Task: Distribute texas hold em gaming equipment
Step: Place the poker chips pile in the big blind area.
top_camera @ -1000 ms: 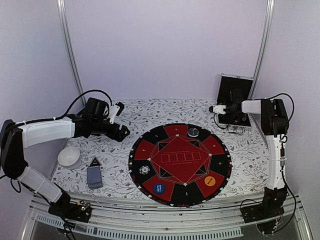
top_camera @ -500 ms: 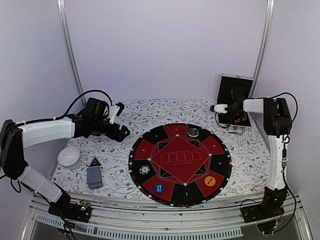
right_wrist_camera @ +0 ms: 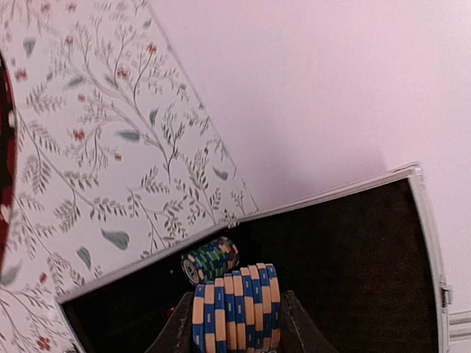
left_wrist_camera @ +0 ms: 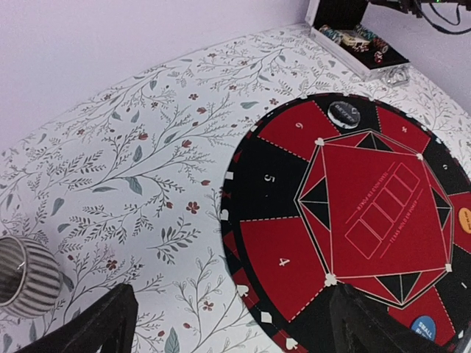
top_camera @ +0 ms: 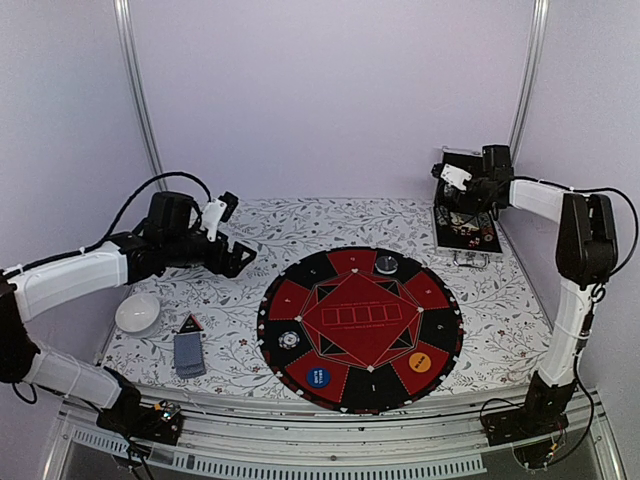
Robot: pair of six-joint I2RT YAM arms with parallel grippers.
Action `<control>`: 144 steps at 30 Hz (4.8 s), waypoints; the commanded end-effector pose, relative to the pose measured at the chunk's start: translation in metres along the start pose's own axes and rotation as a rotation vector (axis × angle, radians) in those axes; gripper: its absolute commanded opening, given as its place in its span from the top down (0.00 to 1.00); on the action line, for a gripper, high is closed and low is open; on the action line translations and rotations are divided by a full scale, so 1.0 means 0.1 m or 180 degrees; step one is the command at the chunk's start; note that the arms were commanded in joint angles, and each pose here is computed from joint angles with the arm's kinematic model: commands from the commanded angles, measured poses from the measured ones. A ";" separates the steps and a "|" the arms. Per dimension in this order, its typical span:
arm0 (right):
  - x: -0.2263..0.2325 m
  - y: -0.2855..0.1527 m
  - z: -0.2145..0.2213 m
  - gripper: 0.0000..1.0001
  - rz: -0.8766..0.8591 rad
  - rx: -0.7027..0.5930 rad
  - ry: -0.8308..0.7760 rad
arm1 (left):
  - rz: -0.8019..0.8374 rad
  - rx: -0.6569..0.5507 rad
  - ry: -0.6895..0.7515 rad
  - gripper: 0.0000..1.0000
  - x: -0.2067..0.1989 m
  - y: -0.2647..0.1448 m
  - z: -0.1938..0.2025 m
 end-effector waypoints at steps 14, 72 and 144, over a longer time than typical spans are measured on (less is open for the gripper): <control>0.88 -1.30 -1.20 0.98 -0.2057 -0.0718 0.3648 | 0.0752 -0.1322 0.0797 0.11 -0.84 -0.62 -0.34; 3.83 -1.57 -0.30 0.67 -0.3299 0.2294 0.3239 | 0.1190 -0.1111 0.0555 0.11 -1.45 -0.62 0.22; 1.35 -2.57 -1.78 0.01 -0.0403 -0.0728 0.2741 | -0.0444 -0.0924 0.0790 0.02 -0.96 -0.68 -0.29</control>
Point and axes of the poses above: each gripper's point midway between its finger pads, its own y axis out along the fingers, its own x axis along the line the jaws close on, z = x × y, the point moved 7 cm from there along -y, back along the fingers, and after that the axes turned 4 degrees about y, right-handed, at the moved point
